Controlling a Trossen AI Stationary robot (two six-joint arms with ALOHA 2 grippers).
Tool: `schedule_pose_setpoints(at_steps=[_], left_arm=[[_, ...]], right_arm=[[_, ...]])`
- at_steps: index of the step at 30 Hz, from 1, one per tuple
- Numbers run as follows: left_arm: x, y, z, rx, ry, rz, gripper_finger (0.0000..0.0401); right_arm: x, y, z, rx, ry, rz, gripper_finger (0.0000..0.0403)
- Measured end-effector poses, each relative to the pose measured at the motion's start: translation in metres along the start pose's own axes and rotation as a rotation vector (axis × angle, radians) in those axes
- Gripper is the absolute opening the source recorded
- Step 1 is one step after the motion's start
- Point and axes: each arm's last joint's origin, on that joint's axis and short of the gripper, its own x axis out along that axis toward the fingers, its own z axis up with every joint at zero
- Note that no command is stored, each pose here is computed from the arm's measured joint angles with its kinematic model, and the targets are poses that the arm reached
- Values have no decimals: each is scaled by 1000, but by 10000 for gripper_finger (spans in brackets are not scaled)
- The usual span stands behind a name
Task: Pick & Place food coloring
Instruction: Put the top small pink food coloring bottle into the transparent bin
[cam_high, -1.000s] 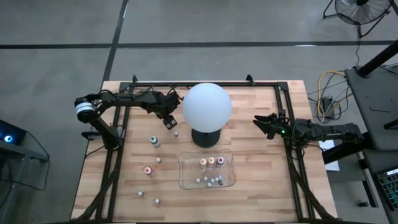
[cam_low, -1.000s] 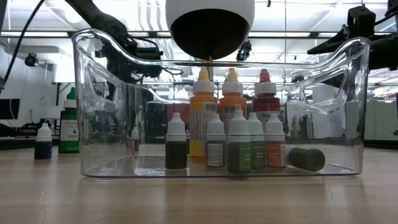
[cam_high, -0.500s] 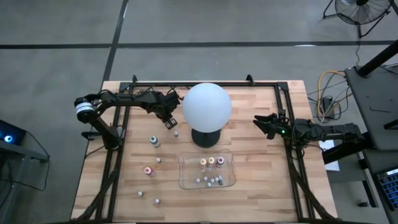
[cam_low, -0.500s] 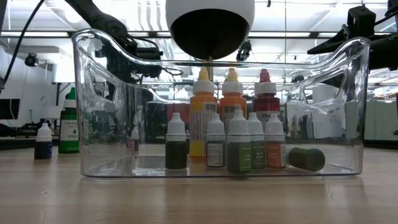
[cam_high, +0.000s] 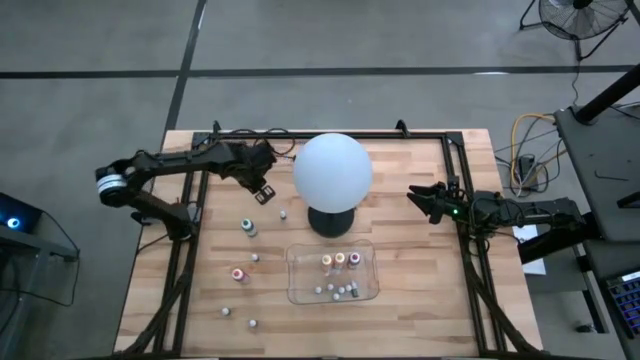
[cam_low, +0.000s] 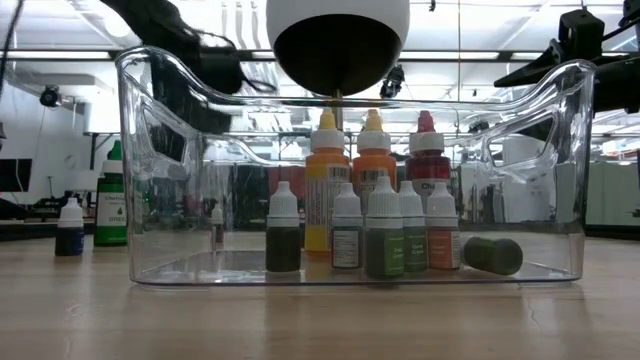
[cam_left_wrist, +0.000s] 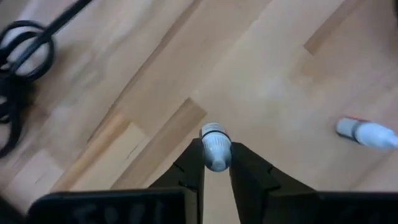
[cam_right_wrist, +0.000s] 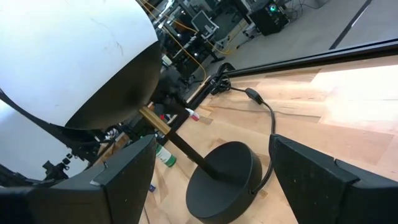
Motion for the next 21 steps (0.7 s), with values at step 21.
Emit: schedule_pose_setpoints(at_steps=[21], left_arm=[[-137,-31,-53,53,-130,-190,32]], right_arm=[[0,0,0,1,0,1,302]])
